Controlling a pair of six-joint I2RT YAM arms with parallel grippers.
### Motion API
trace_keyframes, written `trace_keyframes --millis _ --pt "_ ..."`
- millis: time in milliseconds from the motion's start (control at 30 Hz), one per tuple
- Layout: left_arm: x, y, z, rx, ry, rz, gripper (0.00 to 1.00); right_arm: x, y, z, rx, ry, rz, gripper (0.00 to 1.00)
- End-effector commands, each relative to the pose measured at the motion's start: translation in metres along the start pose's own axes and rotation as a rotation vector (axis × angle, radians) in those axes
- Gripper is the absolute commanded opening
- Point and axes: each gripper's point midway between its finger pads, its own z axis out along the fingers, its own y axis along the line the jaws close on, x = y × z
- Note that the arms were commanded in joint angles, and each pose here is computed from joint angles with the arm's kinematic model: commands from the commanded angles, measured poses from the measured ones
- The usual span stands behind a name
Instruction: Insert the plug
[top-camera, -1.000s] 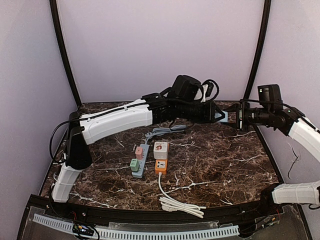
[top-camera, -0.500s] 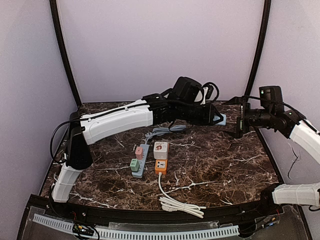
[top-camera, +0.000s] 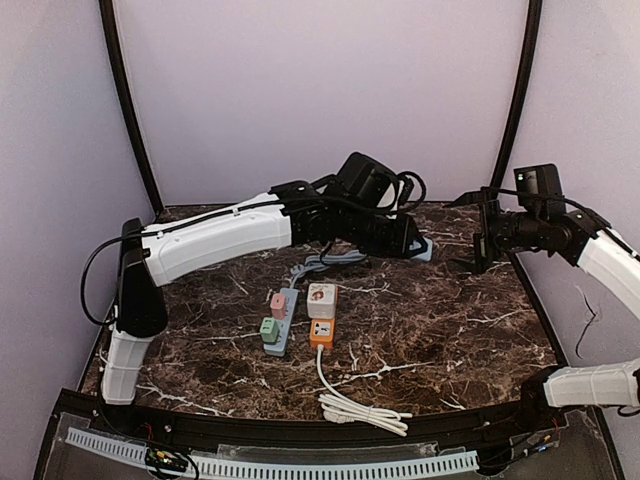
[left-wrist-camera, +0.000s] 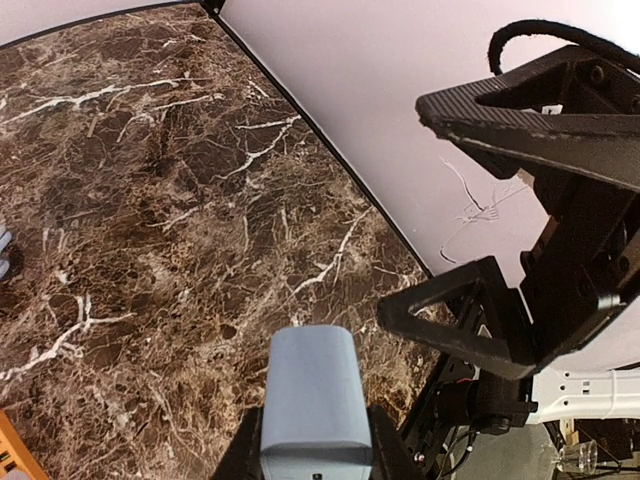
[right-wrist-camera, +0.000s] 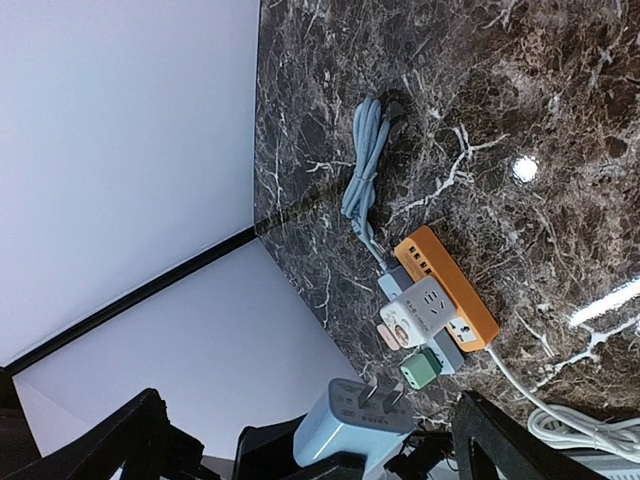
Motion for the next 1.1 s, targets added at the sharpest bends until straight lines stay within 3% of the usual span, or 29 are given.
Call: trace_keyframes --millis 0,633,1067 --pt "-0.011 -0.01 -0.052 -0.027 -0.025 0.017 0.01 -0.008 -0.001 -0.002 0.031 -0.056 -0.094 0.99" --pt "0.06 0.032 -0.104 -0.242 0.282 -0.037 0.01 -0.043 -0.014 -0.017 0.165 -0.259 -0.314 0.99" --pt "0.104 0.057 -0.121 -0.36 0.423 -0.155 0.01 -0.046 -0.012 -0.026 0.168 -0.28 -0.333 0.99"
